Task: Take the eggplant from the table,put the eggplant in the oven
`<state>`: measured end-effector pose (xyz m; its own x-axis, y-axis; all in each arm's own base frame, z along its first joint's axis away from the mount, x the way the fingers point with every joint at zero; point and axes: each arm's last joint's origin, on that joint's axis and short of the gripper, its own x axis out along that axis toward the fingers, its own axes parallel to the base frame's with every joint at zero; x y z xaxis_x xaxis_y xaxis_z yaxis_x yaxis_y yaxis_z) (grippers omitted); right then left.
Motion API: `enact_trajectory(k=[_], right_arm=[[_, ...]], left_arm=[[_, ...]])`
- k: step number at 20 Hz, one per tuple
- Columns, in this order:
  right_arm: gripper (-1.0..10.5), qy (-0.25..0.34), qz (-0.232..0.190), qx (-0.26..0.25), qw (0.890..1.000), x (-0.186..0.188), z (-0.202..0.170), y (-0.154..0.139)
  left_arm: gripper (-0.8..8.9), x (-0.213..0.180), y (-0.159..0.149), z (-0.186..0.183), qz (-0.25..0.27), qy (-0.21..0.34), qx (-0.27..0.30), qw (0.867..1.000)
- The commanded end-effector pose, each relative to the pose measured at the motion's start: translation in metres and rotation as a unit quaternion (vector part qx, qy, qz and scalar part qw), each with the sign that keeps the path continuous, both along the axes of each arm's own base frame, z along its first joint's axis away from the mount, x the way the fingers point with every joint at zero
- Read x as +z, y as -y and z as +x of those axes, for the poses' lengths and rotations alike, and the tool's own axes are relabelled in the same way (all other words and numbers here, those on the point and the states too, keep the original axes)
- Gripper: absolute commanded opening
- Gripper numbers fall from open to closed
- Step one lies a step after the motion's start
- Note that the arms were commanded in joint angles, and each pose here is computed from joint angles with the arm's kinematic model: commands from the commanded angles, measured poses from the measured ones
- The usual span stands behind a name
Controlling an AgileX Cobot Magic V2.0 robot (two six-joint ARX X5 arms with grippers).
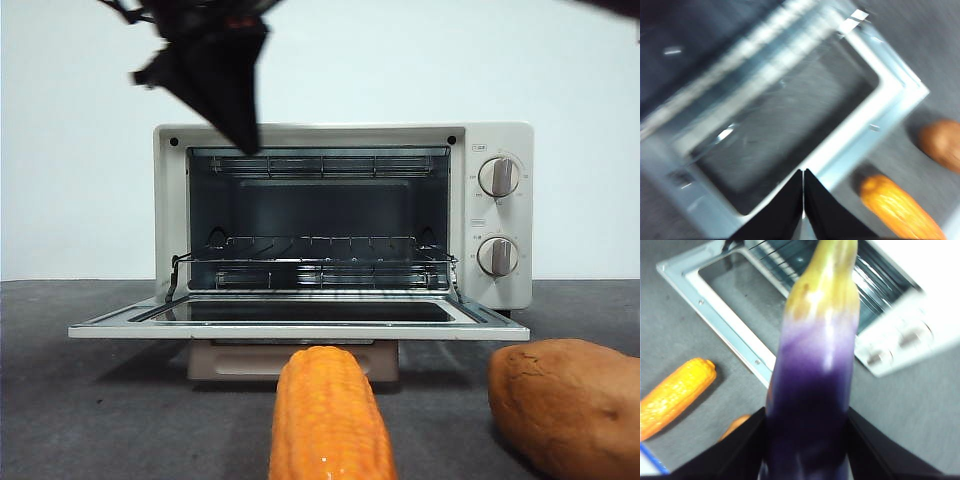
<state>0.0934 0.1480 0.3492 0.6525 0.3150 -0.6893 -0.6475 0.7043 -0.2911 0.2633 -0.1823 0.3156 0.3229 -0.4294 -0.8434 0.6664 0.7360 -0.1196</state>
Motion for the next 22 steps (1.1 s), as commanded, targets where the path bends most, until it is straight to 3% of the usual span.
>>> enact_trajectory(k=[1, 7, 10, 14, 17, 22], right_arm=[[1.5, 0.035, -0.053, 0.061, 0.996, -0.006, 0.013, -0.025], [1.5, 0.117, -0.142, 0.154, 0.971, -0.039, 0.060, -0.086], [1.5, 0.169, -0.197, 0.151, 0.954, -0.062, 0.086, -0.113], [1.5, 0.211, -0.274, 0.151, 0.926, -0.100, 0.123, -0.135], [1.5, 0.221, -0.305, 0.151, 0.914, -0.126, 0.146, -0.143], [2.1, 0.246, -0.320, 0.109, 0.909, -0.144, 0.170, -0.145]], left_arm=[[0.06, -0.007, -0.023, -0.006, -0.035, 0.023, 0.056, 0.998], [0.06, -0.044, -0.095, -0.035, -0.092, 0.070, 0.186, 0.976], [0.06, -0.067, -0.120, -0.042, -0.093, 0.059, 0.243, 0.964], [0.06, -0.083, -0.133, -0.042, -0.110, 0.038, 0.257, 0.959], [0.06, -0.083, -0.134, -0.041, -0.116, 0.042, 0.257, 0.959], [0.06, -0.082, -0.133, -0.040, -0.125, 0.044, 0.253, 0.958]])
